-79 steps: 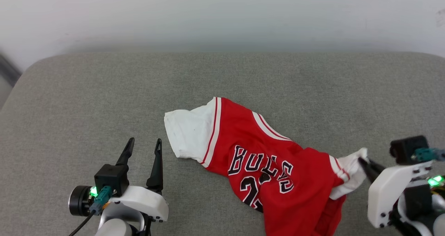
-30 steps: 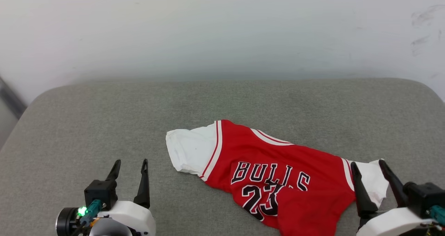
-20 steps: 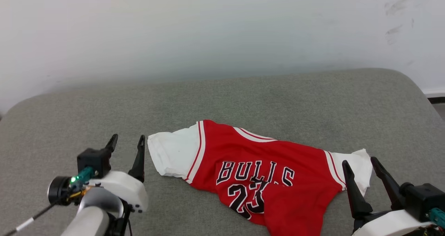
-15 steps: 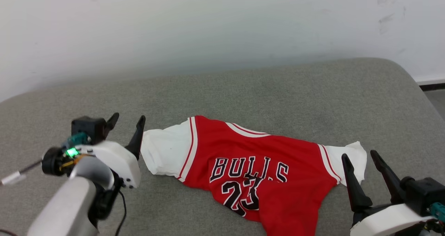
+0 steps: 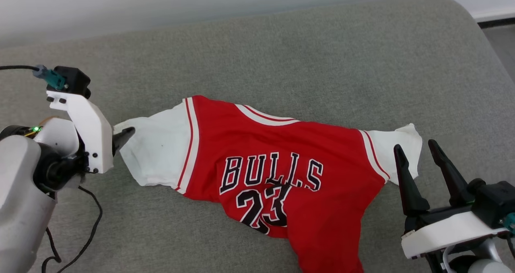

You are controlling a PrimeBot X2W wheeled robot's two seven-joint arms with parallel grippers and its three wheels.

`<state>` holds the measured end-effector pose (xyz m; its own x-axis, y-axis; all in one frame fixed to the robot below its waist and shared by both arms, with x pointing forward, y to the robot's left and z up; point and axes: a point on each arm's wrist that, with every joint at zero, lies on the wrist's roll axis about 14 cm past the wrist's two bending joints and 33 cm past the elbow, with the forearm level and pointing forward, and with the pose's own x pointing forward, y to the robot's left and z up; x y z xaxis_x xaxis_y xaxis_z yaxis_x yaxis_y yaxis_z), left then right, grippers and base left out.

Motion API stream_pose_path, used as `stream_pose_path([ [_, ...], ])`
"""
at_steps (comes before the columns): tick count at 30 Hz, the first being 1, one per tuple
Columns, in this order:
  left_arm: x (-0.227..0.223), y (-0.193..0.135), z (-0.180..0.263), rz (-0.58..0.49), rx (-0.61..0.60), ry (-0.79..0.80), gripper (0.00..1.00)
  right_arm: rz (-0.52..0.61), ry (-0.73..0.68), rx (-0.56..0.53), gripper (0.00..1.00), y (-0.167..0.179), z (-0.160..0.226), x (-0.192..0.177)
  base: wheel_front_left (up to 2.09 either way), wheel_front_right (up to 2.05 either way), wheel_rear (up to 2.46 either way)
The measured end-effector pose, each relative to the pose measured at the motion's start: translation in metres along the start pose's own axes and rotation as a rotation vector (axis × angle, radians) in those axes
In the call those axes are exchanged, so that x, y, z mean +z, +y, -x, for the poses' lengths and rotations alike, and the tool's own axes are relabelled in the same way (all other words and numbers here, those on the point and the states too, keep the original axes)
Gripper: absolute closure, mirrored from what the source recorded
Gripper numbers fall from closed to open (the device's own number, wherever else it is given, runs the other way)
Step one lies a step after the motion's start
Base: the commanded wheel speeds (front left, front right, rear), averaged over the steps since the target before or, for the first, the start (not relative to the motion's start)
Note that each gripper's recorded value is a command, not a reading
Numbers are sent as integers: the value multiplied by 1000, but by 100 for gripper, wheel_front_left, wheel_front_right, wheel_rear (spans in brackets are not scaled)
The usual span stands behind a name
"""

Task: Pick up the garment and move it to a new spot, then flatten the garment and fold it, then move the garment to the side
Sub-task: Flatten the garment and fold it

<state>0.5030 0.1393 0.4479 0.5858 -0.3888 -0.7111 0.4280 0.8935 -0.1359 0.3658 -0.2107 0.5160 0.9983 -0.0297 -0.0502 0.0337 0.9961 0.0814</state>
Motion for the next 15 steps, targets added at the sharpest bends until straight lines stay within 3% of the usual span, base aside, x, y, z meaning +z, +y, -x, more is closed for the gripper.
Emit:
stream_pose_path([
  [10, -49, 7, -46, 92, -60, 281, 0, 0, 52, -37, 0, -11, -8, -24, 0, 0, 0],
  [11, -51, 5, -49, 97, -69, 291, 7, 1, 57, -41, 0, -12, -8, -26, 0, 0, 0],
  [12, -53, 3, -51, 106, -77, 301, 51, 2, 58, -44, 0, -13, -8, -26, 0, 0, 0],
  [13, -55, 3, -53, 113, -79, 309, 63, 2, 59, -45, 0, -13, -8, -27, 0, 0, 0],
  [14, -57, 3, -54, 123, -82, 314, 96, 3, 63, -45, 0, -13, -8, -28, 0, 0, 0],
  [15, -57, 3, -55, 136, -87, 314, 100, 3, 64, -45, 0, -13, -9, -29, 0, 0, 0],
])
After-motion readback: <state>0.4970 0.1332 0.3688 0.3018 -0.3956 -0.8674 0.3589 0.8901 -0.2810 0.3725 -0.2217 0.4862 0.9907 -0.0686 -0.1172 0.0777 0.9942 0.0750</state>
